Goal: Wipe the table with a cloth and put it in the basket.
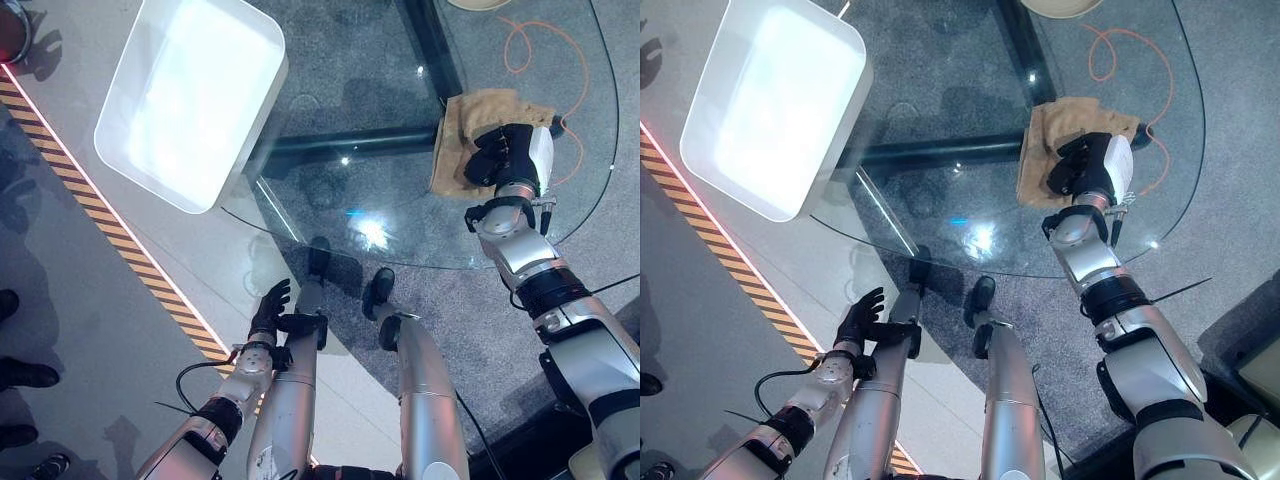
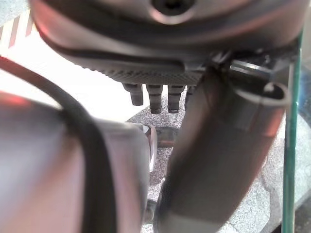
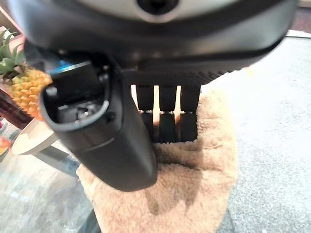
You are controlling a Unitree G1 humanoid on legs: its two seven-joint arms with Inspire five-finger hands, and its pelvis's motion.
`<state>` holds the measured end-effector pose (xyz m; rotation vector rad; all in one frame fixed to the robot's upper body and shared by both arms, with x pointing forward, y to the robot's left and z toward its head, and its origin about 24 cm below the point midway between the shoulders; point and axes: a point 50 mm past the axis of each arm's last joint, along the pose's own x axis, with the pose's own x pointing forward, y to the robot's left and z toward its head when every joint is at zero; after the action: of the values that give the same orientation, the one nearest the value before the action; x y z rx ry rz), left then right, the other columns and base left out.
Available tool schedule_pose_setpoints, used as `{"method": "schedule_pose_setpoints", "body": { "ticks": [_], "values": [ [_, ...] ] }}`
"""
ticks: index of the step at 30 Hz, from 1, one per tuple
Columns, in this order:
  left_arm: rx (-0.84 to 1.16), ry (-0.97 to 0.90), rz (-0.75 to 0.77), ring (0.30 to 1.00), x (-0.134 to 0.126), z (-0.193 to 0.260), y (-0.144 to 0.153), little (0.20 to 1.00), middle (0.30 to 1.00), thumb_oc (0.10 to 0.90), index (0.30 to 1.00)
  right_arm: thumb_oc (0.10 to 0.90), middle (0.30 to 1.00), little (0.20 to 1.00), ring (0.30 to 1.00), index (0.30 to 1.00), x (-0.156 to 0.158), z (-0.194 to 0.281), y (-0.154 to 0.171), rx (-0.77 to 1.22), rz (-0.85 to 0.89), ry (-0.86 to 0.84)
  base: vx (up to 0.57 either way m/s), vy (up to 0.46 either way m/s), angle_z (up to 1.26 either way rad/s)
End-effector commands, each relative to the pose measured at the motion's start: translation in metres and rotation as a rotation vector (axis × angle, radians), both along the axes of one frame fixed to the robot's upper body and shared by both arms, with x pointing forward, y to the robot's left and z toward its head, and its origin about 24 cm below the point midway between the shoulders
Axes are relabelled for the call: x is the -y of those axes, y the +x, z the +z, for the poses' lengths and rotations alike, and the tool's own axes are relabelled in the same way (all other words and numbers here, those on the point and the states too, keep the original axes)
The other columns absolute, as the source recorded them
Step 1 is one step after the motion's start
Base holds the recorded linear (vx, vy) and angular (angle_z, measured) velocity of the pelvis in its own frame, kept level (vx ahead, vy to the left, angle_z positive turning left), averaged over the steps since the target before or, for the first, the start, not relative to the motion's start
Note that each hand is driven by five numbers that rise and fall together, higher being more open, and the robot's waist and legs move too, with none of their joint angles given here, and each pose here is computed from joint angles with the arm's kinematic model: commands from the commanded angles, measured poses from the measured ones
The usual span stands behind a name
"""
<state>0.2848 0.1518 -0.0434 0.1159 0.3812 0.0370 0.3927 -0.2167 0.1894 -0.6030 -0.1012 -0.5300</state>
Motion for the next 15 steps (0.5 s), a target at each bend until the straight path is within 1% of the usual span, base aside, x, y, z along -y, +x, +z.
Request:
{"method": "schedule_pose_setpoints", "body": {
  "ticks": [1, 6, 10, 14, 15],
  "values": [
    [-0.003, -0.018, -0.033, 0.9, 0.016, -0.006, -0.012, 0.9, 0.9, 0.8, 0.9, 0.1, 0.3, 0.2, 0.3, 0.3, -0.132, 0.014, -0.003, 0.015, 0.577, 0.051, 0.0, 0.0, 0.0],
    [0.0, -0.017, -0.042, 0.9, 0.019, -0.005, -0.012, 0.9, 0.9, 0.8, 0.9, 0.1, 0.3, 0.2, 0.3, 0.3, -0.145, 0.009, -0.008, -0.01, 0.648, 0.088, 0.0, 0.0, 0.0],
    [0.003, -0.014, -0.043, 0.9, 0.019, -0.004, -0.012, 0.9, 0.9, 0.8, 0.9, 0.1, 0.3, 0.2, 0.3, 0.3, -0.16, 0.005, -0.014, -0.032, 0.748, 0.103, 0.0, 0.0, 0.0],
    [0.004, -0.015, -0.044, 0.9, 0.019, -0.004, -0.011, 0.9, 0.9, 0.8, 0.9, 0.1, 0.3, 0.2, 0.3, 0.3, -0.166, 0.002, -0.017, -0.036, 0.745, 0.077, 0.0, 0.0, 0.0],
    [0.005, -0.015, -0.045, 0.9, 0.019, -0.003, -0.01, 0.9, 0.9, 0.8, 0.9, 0.1, 0.3, 0.2, 0.3, 0.3, -0.164, 0.0, -0.016, -0.029, 0.711, 0.064, 0.0, 0.0, 0.0]
  ]
}}
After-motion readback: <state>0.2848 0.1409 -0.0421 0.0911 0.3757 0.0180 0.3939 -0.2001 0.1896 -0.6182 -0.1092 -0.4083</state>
